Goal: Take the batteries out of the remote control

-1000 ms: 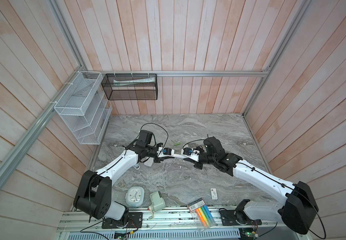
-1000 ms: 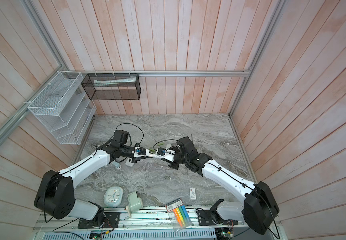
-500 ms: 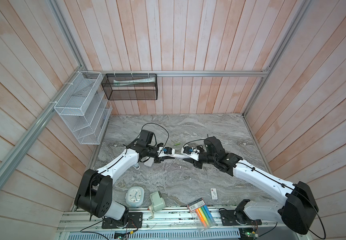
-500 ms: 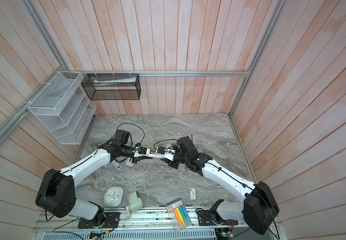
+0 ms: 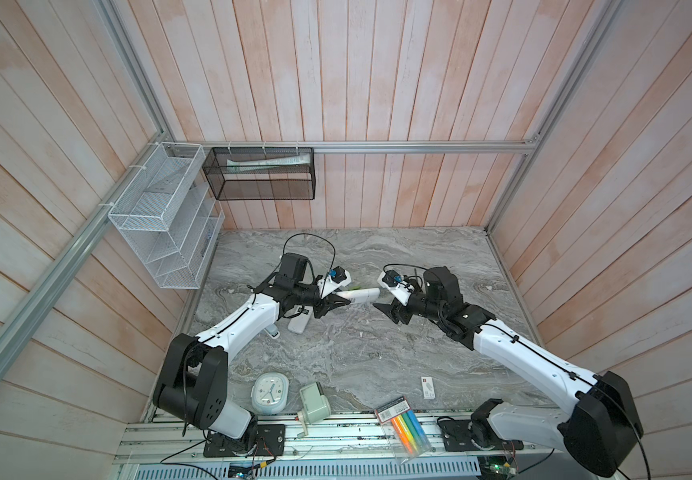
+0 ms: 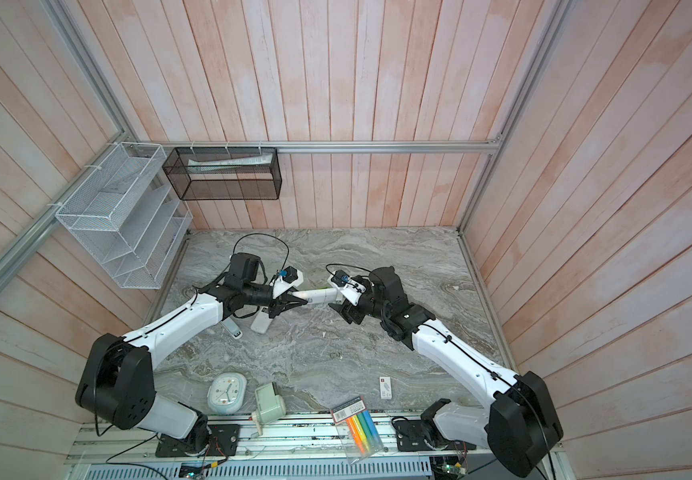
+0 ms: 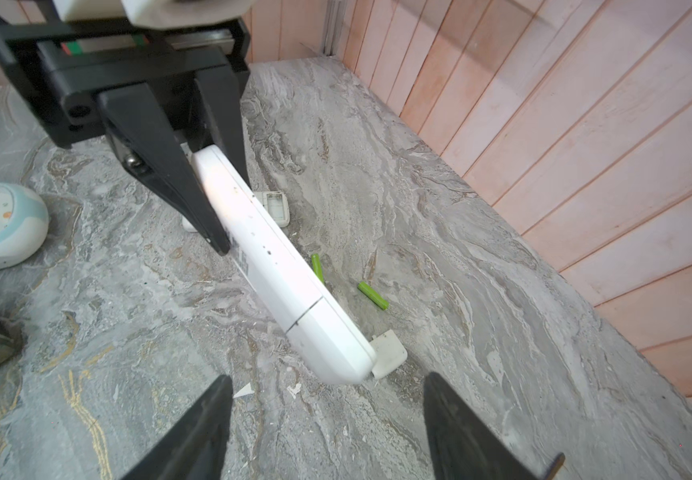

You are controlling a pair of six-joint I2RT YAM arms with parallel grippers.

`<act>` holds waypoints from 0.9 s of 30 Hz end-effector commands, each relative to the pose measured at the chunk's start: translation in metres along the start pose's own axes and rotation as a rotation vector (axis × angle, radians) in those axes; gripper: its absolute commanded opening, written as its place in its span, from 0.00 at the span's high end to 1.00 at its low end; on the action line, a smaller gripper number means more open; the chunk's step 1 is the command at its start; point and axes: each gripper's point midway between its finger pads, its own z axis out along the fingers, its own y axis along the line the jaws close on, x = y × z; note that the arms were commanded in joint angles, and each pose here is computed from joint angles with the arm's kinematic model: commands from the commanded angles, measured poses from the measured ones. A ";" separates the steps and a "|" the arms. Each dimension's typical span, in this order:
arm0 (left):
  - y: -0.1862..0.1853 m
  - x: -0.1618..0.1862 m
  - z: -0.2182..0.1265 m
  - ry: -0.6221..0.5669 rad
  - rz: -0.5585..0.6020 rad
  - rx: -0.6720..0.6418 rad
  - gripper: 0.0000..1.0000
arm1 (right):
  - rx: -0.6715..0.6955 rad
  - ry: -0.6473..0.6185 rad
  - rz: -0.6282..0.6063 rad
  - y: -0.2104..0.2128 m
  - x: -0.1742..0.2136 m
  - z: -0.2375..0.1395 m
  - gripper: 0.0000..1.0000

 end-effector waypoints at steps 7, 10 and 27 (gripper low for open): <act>-0.011 -0.007 0.004 -0.109 -0.322 0.073 0.90 | -0.113 -0.080 0.197 -0.004 0.006 -0.020 0.30; -0.015 -0.010 0.000 -0.148 -0.364 0.069 0.90 | -0.103 -0.072 0.222 -0.006 0.008 -0.019 0.30; -0.033 -0.027 -0.030 -0.295 -0.374 -0.001 0.90 | -0.181 -0.088 0.287 0.001 -0.002 -0.014 0.33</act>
